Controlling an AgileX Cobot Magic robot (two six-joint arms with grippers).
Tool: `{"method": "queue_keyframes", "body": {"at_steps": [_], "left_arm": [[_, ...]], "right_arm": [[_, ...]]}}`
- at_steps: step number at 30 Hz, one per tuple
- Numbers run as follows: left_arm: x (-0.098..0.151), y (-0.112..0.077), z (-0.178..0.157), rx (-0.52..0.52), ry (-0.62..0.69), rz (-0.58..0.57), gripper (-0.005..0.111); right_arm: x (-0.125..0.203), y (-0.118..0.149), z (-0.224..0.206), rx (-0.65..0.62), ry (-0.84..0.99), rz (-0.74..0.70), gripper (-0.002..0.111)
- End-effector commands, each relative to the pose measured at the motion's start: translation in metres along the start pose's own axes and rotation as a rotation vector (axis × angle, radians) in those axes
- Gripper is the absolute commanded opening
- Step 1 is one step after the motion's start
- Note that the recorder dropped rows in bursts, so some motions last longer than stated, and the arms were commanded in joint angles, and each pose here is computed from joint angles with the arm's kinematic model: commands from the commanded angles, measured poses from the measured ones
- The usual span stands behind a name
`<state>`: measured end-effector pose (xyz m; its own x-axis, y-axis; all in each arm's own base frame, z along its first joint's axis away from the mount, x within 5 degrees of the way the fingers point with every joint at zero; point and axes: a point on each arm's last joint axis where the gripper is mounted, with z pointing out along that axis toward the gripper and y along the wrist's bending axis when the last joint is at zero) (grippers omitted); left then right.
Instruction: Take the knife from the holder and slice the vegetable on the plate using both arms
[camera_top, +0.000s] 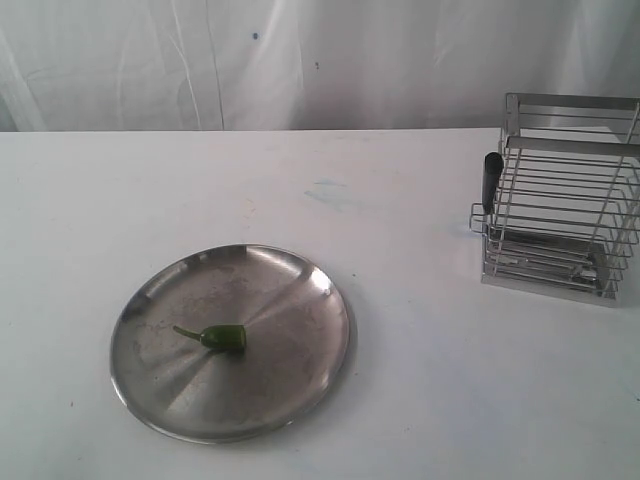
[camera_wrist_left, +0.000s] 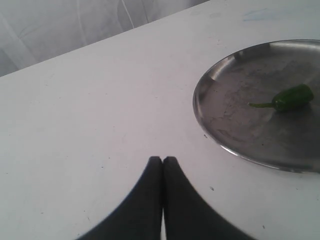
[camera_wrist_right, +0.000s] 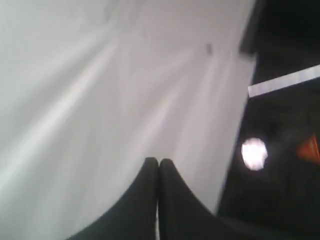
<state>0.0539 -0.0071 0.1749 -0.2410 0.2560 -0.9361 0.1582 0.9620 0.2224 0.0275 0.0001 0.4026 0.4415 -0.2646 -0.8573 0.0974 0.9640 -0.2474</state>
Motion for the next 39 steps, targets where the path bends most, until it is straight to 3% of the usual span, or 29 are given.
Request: {"method": "queue_keyframes", "body": {"at_steps": [1,5,7,10,13,16,20,28,36,39], "left_arm": [[0.001,-0.001,0.0,0.009,-0.004,-0.01,0.0],[0.001,-0.001,0.0,0.009,-0.004,-0.01,0.0],[0.001,-0.001,0.0,0.009,-0.004,-0.01,0.0],[0.001,-0.001,0.0,0.009,-0.004,-0.01,0.0],[0.001,-0.001,0.0,0.009,-0.004,-0.01,0.0],[0.001,-0.001,0.0,0.009,-0.004,-0.01,0.0],[0.001,-0.001,0.0,0.009,-0.004,-0.01,0.0],[0.001,-0.001,0.0,0.009,-0.004,-0.01,0.0],[0.001,-0.001,0.0,0.009,-0.004,-0.01,0.0],[0.001,-0.001,0.0,0.009,-0.004,-0.01,0.0]], "right_arm": [[0.068,-0.006,0.02,0.125,0.599,-0.02,0.0],[0.099,0.008,0.029,0.149,0.797,0.289,0.0],[0.107,0.016,0.031,0.095,0.877,0.317,0.0],[0.113,0.037,0.031,-0.169,0.991,0.287,0.0],[0.107,0.061,0.03,-0.453,1.038,0.385,0.0],[0.101,0.069,0.036,-0.529,1.035,0.482,0.0],[0.098,0.067,0.056,-0.513,1.024,0.481,0.0],[0.103,0.083,0.102,-0.621,1.118,0.378,0.0],[0.121,0.153,0.108,-0.819,1.194,0.207,0.0],[0.124,0.167,0.113,-0.751,1.139,0.148,0.0]]}}
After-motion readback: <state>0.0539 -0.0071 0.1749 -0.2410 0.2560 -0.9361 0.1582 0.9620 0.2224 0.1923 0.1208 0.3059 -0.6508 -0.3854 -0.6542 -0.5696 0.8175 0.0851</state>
